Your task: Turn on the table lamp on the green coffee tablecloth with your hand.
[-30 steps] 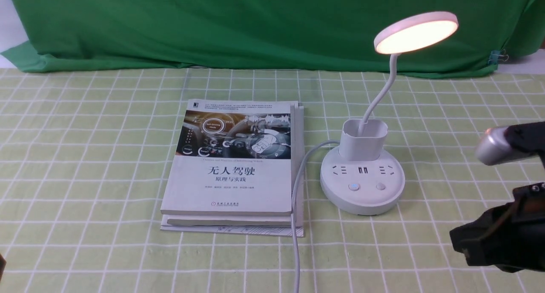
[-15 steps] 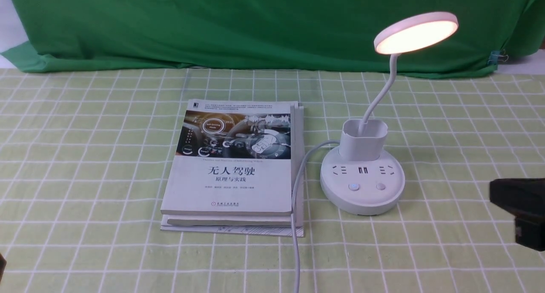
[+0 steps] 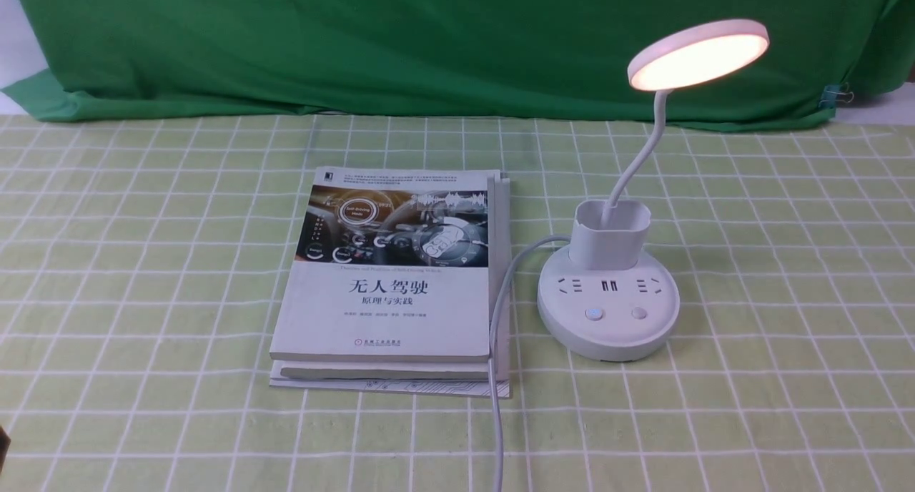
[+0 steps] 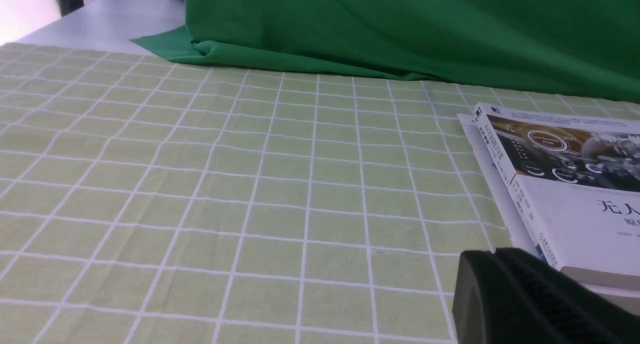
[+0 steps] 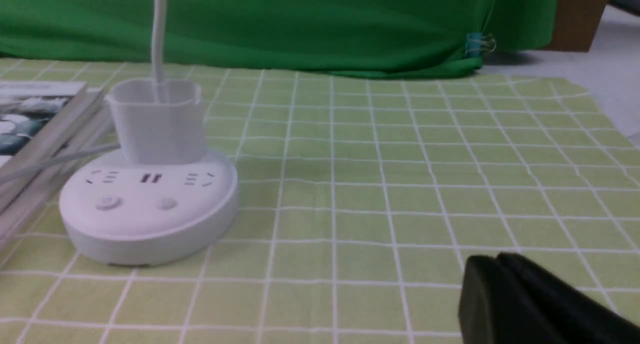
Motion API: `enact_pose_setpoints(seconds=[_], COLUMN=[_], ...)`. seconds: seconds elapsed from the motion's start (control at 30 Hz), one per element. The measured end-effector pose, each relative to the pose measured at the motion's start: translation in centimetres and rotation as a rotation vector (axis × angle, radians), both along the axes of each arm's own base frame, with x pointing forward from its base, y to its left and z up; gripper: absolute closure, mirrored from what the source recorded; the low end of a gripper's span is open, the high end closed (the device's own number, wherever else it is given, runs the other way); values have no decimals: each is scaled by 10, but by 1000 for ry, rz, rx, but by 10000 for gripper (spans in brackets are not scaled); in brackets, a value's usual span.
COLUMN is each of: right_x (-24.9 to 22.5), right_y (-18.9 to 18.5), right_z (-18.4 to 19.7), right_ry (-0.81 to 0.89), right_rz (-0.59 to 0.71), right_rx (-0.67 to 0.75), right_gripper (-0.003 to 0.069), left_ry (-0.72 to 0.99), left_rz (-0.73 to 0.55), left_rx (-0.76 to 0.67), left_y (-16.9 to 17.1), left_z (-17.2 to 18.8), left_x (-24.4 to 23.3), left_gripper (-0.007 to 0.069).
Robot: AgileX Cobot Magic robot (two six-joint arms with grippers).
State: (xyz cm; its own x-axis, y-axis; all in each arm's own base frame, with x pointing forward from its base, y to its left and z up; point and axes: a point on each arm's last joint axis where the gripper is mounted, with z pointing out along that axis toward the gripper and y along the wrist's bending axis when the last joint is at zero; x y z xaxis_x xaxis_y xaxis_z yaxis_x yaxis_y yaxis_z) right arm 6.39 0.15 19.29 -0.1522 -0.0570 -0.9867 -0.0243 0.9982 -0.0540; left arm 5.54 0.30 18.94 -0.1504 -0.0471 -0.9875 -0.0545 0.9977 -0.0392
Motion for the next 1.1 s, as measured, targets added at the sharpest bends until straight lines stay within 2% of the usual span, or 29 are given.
enact_pose_setpoints(seconds=[1.1], right_x=[-8], right_y=[0], right_z=[-5], right_ry=[20], right_rz=[9], right_rx=[-43], right_gripper=[612], left_ry=[2], left_rz=[0], left_rx=[0], left_y=[0], left_z=[0], left_x=[0], left_gripper=[622])
